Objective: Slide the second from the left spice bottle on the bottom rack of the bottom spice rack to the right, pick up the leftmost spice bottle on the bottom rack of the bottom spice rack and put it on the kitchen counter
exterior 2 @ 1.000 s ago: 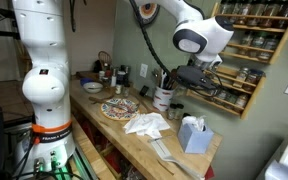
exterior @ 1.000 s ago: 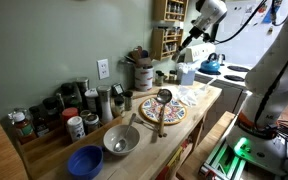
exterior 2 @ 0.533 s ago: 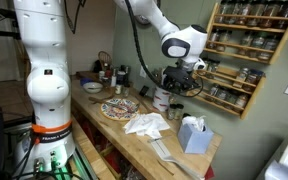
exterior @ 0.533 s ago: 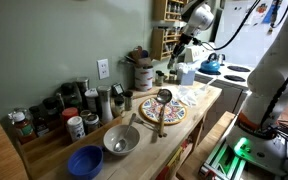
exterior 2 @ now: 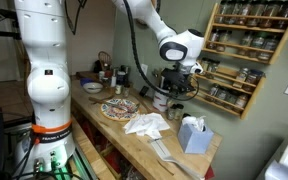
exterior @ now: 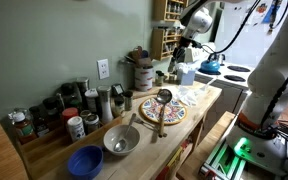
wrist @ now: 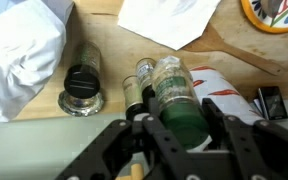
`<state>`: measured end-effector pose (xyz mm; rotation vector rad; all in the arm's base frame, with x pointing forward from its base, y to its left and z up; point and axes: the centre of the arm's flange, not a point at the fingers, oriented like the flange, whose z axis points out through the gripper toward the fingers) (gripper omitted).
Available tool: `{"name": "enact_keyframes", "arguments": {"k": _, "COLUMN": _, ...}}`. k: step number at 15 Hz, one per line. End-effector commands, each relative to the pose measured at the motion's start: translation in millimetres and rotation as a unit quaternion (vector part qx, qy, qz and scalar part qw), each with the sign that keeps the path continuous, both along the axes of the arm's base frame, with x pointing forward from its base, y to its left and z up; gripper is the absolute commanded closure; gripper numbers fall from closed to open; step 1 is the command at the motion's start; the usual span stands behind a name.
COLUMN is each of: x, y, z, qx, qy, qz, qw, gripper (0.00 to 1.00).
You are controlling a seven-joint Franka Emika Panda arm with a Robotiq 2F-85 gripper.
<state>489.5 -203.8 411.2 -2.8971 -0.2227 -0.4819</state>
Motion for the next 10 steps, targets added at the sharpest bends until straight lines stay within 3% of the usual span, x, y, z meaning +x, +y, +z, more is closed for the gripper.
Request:
{"name": "enact_keyframes", "arguments": {"k": 1, "x": 4.7, "y": 5.7, "z": -14.7, "qx": -0.013, "qy": 0.009, "qz": -0.004, "qw": 0.9999, "gripper": 0.79}}
{"name": "enact_keyframes", "arguments": {"k": 10, "x": 16.6, "y": 10.2, "z": -66.8, "qx": -0.053, "qy": 0.030, "qz": -0.045, "qw": 0.9971, "gripper": 0.79}}
